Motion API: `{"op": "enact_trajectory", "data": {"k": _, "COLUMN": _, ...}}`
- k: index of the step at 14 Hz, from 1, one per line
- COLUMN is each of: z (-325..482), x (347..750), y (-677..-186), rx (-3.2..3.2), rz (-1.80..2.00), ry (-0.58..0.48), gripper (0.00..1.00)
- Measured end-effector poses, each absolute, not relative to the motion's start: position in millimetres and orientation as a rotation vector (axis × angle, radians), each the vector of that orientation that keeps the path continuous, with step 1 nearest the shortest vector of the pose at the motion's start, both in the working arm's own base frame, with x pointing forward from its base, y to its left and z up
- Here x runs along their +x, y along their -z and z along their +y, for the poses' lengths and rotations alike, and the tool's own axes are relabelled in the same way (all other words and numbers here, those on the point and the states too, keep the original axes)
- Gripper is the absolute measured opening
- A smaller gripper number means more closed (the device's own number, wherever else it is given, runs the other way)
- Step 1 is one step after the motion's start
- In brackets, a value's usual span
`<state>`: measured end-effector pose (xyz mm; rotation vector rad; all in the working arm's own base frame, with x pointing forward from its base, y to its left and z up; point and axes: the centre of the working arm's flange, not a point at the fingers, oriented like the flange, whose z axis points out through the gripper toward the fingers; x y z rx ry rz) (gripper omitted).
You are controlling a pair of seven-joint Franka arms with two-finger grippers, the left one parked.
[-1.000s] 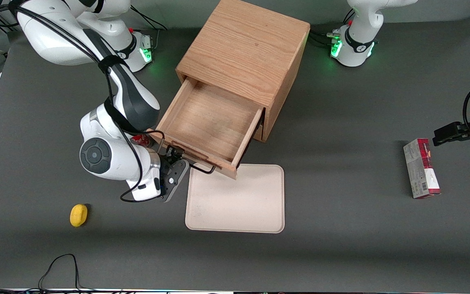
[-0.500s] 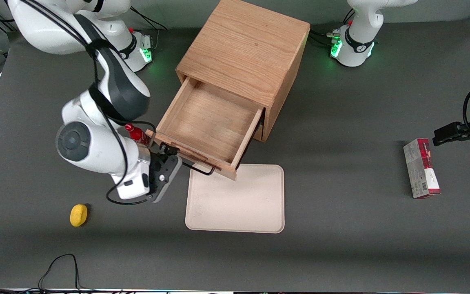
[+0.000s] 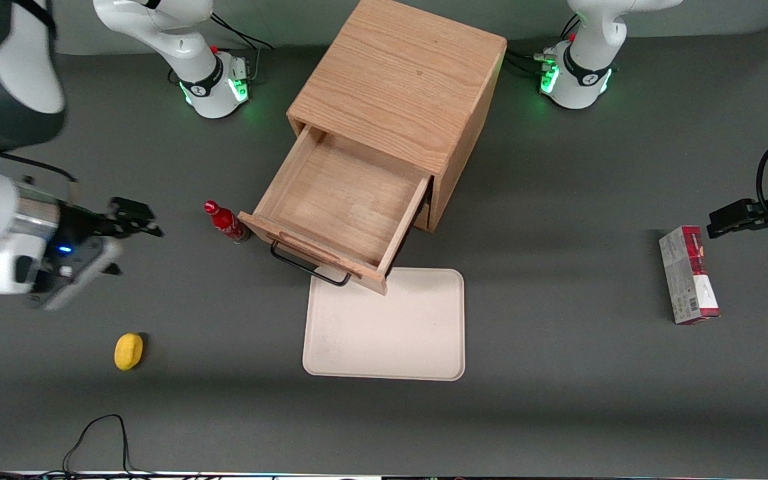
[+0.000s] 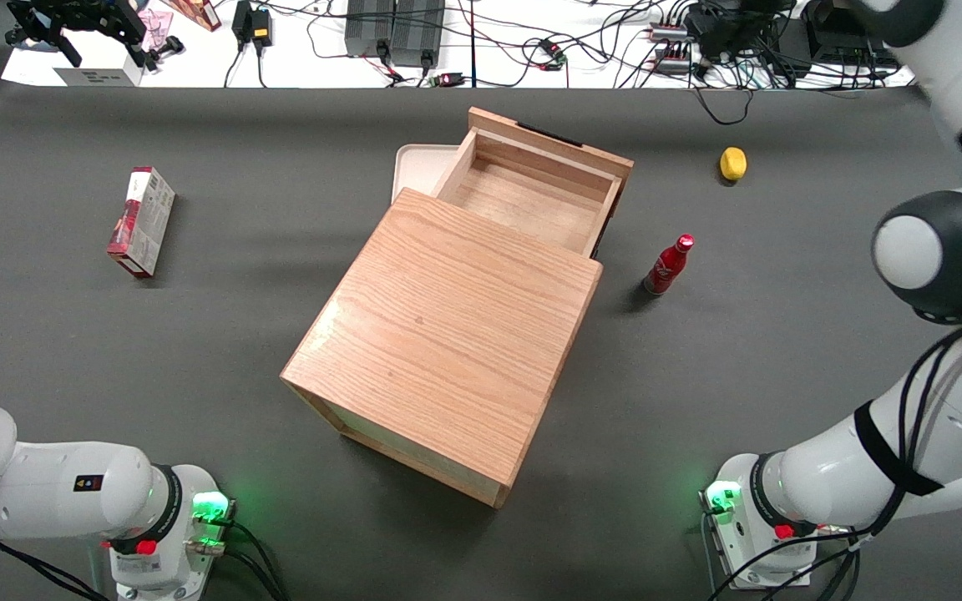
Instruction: Open upper drawer
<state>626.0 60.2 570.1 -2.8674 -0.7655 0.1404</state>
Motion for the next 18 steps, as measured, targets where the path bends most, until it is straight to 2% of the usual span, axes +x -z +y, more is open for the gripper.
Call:
{"op": "enact_trajectory", "data": {"k": 3, "z": 27, "x": 577, "y": -577, "rx": -3.024, "rz": -0.343, "ry": -0.222, "gripper": 1.0}}
{"op": "enact_trajectory", "data": {"k": 4, "z": 25, "x": 557, "y": -584, "rx": -3.075, "rz": -0.216, "ry": -0.21, "gripper": 1.0}}
{"op": "enact_trajectory", "data": {"k": 7, "z": 29, "x": 489, "y": -610, "rx": -3.129, "rz": -0.046, "ry": -0.064, "gripper": 1.0}}
{"op": "enact_trajectory", "data": {"k": 9, "z": 30, "x": 460, "y": -624, "rx": -3.138, "rz": -0.047, "ry": 0.015, "gripper": 1.0}}
{"op": "enact_trajectory", "data": {"k": 13, "z": 41, "x": 462, "y": -623, "rx": -3.156, "rz": -0.052, "ry": 0.058, "gripper": 1.0}}
{"op": "enact_trajectory", "data": {"k": 18, "z": 43, "x": 477, "y": -618, "rx": -3.157, "rz": -0.032, "ry": 0.052, "gripper": 1.0}}
